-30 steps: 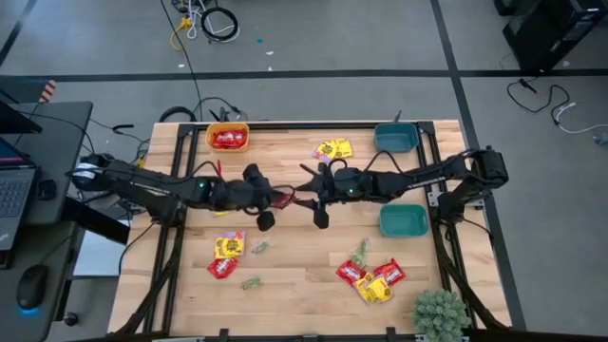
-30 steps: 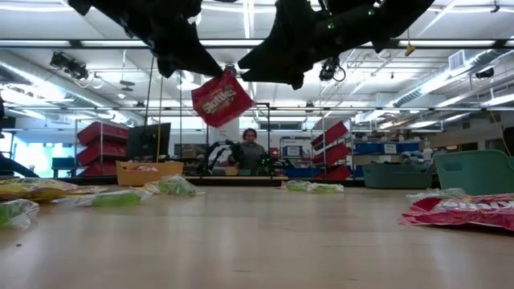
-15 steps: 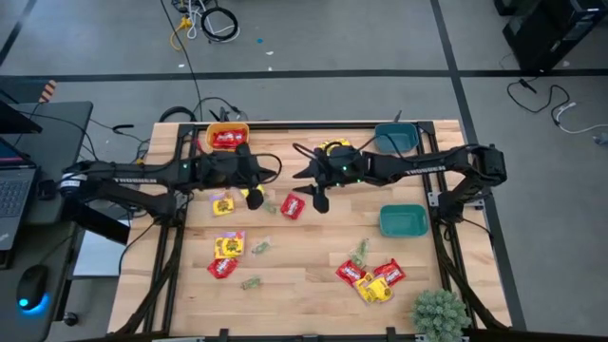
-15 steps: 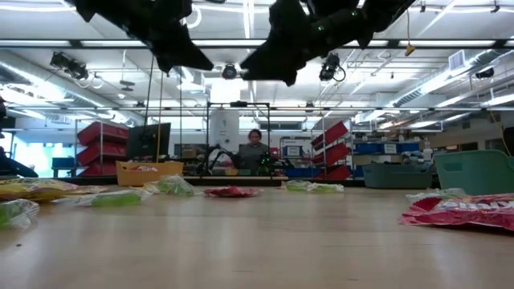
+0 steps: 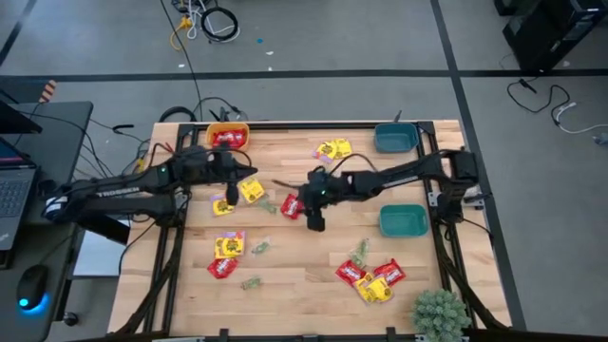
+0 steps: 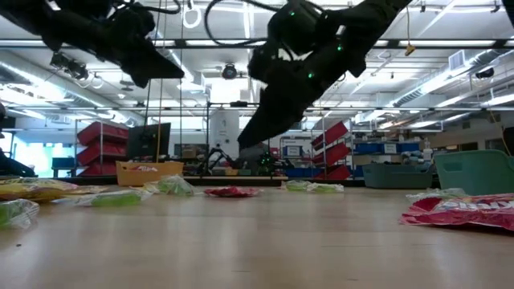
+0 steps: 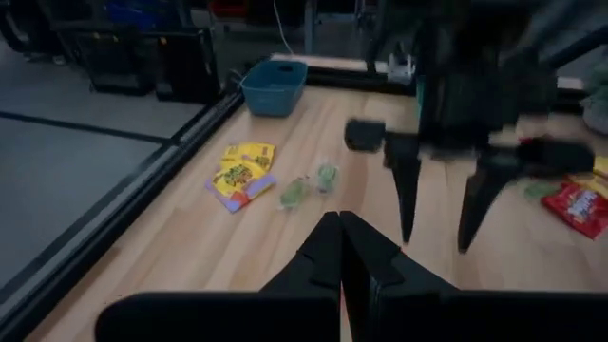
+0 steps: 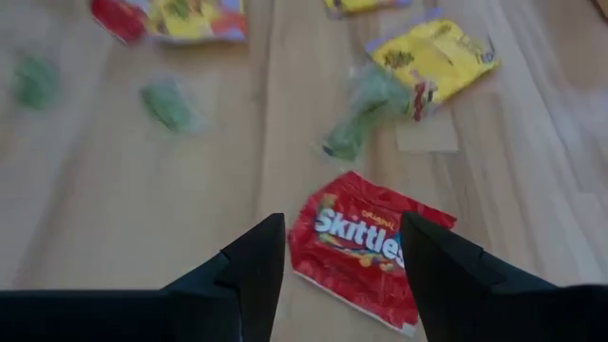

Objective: Sort candy
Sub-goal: Put the red candy into the yellow bin

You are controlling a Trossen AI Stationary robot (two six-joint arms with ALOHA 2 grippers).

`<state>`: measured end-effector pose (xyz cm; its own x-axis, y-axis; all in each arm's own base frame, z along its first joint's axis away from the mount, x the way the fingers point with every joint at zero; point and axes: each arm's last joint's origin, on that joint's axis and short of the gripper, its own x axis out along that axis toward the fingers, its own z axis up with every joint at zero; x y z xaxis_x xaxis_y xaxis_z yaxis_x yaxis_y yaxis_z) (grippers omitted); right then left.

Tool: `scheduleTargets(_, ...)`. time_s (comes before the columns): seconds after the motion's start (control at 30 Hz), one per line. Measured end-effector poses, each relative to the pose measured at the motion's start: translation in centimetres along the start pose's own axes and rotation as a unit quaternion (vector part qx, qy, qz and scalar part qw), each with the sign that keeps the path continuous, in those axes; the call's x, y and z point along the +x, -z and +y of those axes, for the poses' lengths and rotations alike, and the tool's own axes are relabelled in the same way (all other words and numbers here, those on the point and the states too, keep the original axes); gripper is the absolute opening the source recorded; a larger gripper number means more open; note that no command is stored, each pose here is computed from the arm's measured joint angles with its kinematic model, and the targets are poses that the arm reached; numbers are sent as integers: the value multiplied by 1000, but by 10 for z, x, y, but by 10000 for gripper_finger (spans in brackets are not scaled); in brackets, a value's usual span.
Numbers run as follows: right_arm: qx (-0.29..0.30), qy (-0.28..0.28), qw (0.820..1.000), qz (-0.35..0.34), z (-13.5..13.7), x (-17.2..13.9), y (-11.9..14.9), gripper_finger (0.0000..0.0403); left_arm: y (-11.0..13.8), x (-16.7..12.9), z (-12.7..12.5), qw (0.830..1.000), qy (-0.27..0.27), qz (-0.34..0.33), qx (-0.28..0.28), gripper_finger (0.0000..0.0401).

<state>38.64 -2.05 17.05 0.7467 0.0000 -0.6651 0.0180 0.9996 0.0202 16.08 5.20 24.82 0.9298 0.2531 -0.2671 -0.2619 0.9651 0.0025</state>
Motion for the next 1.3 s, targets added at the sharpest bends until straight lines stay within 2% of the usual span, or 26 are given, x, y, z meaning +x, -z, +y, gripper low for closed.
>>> scheduleTargets(0.23,-39,3,998,44,15,34,6,188,6,-11,1,999,-34,-12,-1,0)
scheduleTargets(0.53,-80,35,989,119,22,64,13,165,6,-11,2,999,-41,-12,0,0)
scheduleTargets(0.63,-82,41,987,129,21,65,10,132,6,-11,2,999,-42,-15,-1,0)
scheduleTargets(0.77,-99,63,985,125,15,61,3,43,6,-12,3,998,-69,-14,-2,0)
scheduleTargets(0.83,-104,69,986,111,8,57,-8,12,5,-13,4,996,-83,-16,-2,0)
scheduleTargets(1.0,-100,84,990,47,-23,47,-48,9,6,-15,6,992,-123,-16,-18,0)
scheduleTargets(1.1,-85,91,992,-29,-52,37,-78,3,5,-17,9,991,-132,-20,-20,0)
scheduleTargets(1.27,-54,93,985,-136,-98,21,-119,2,-2,-30,13,987,-148,-62,-20,0)
scheduleTargets(1.3,-47,88,986,-137,-105,22,-120,1,-4,-33,14,986,-151,-72,-20,0)
